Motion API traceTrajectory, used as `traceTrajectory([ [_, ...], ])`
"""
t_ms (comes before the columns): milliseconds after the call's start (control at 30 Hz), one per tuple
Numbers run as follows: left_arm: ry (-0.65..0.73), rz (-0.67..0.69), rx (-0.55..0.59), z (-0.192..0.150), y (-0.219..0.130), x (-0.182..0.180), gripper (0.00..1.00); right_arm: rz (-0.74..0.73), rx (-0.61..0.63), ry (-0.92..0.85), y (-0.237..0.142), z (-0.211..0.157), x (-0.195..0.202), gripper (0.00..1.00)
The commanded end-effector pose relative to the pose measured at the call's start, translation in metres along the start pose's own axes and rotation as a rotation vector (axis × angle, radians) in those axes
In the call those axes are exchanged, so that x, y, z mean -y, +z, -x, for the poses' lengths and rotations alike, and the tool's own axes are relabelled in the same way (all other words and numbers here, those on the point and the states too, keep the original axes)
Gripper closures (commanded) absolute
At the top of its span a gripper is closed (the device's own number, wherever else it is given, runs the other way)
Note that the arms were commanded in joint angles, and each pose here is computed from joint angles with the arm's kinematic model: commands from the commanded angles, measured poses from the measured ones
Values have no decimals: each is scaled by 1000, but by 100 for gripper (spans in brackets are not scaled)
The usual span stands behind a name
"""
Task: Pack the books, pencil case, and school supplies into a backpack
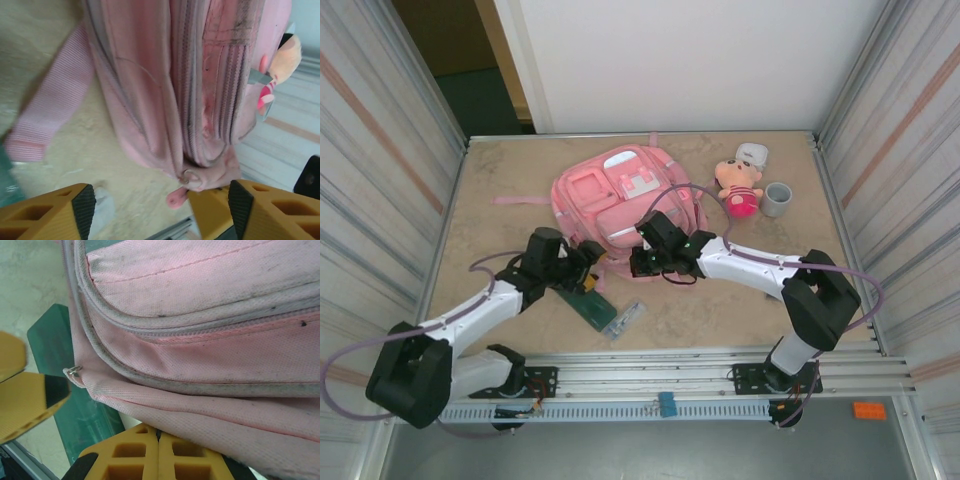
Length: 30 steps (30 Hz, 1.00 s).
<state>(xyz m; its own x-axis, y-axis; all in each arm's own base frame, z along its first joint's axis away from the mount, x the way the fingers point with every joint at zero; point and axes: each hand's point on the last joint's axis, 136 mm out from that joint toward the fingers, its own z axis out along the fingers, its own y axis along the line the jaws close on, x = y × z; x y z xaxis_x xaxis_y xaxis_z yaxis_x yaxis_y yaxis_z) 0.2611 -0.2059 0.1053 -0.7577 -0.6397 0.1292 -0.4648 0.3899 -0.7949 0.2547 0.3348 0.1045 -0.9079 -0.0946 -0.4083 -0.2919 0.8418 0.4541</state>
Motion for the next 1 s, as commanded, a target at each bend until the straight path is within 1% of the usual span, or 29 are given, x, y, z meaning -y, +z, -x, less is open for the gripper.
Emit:
traceTrajectory([
  [0,-54,-97,36,7,12,23,29,64,16,-51,-1,7,-22,100],
  [100,-51,-100,21,5,25,29,31,69,12,-55,-1,5,-23,100],
  [133,-51,-97,13,4,30,29,34,71,13,-59,-2,5,-24,100],
  [167,-55,-94,9,4,34,29,39,70,12,-61,-2,4,-23,100],
  [200,-61,-93,6,4,37,28,46,67,12,-62,-2,4,-23,100],
  [267,-86,-90,5,5,43,25,69,34,12,-59,-3,3,-17,100],
  [333,-91,-105,1,4,45,27,84,-22,13,-48,-5,3,-8,100],
  [367,-84,-112,-5,1,46,31,90,-70,23,-46,-6,3,-2,100],
  [433,-71,-111,-18,-6,47,34,96,-133,30,-60,-5,1,3,100],
  [500,-79,-113,-17,-10,48,35,100,-173,47,-51,-3,0,5,100],
  [600,-106,-141,-15,-11,48,38,100,-207,71,-30,2,-1,7,100],
  [767,-103,-161,-29,-14,45,47,100,-271,91,-11,8,-2,18,89],
  [967,-105,-191,-35,-15,42,56,100,-276,125,-4,12,4,18,80],
])
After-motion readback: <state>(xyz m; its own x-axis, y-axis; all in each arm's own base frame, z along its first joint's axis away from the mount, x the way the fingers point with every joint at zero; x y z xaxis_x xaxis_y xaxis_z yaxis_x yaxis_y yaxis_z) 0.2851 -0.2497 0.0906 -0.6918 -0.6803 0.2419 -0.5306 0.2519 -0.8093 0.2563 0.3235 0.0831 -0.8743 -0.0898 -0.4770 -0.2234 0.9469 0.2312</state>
